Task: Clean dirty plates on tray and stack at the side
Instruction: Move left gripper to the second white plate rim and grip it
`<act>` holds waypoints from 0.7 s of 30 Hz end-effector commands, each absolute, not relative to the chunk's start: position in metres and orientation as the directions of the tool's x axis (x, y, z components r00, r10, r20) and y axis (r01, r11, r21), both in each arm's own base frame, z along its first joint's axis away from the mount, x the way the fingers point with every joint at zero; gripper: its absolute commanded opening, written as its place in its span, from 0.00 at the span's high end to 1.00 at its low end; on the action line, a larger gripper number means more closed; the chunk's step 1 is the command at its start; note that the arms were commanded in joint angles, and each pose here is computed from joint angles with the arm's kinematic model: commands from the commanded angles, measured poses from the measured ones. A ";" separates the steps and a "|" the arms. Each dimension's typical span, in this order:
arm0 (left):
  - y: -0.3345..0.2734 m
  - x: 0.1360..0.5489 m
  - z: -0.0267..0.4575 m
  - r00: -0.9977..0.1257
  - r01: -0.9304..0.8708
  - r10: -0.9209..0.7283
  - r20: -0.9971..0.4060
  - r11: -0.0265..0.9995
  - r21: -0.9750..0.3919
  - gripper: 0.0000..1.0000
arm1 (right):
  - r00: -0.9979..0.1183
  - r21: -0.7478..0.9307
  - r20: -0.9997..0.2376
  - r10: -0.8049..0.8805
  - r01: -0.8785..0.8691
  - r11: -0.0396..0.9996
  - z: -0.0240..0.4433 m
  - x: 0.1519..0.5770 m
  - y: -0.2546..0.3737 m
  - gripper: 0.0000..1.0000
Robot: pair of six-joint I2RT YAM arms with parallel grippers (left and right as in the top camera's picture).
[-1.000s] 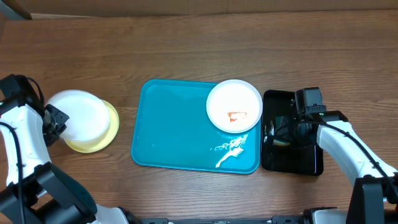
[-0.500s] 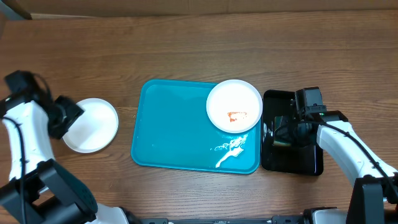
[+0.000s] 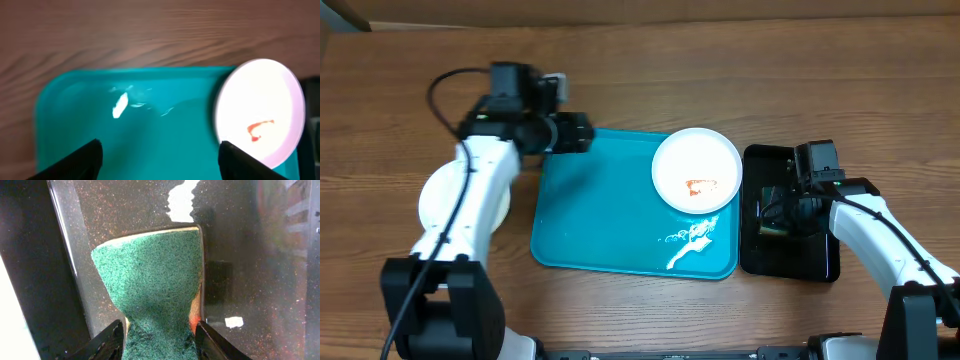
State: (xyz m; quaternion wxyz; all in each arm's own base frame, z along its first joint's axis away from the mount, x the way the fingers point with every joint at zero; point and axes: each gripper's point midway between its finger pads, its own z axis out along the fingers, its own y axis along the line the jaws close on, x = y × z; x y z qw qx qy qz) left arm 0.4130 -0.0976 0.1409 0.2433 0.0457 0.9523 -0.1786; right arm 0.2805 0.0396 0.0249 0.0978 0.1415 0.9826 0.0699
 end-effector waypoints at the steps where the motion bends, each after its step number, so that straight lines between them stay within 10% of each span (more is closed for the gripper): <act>1: -0.119 0.421 0.142 -0.850 0.247 0.078 -0.521 0.933 -0.262 0.25 | -0.938 0.169 -0.179 0.295 0.266 0.949 0.026 0.282 0.040 0.63; 9: -0.173 0.414 0.096 -0.884 0.321 0.155 -0.441 0.887 -0.331 0.23 | -0.938 0.169 -0.179 0.295 0.266 0.949 0.026 0.282 0.040 0.91; 21: -0.228 0.402 0.047 -0.897 0.400 0.230 -0.378 0.788 -0.469 0.25 | -0.939 0.169 -0.179 0.295 0.266 0.949 0.026 0.282 0.040 0.91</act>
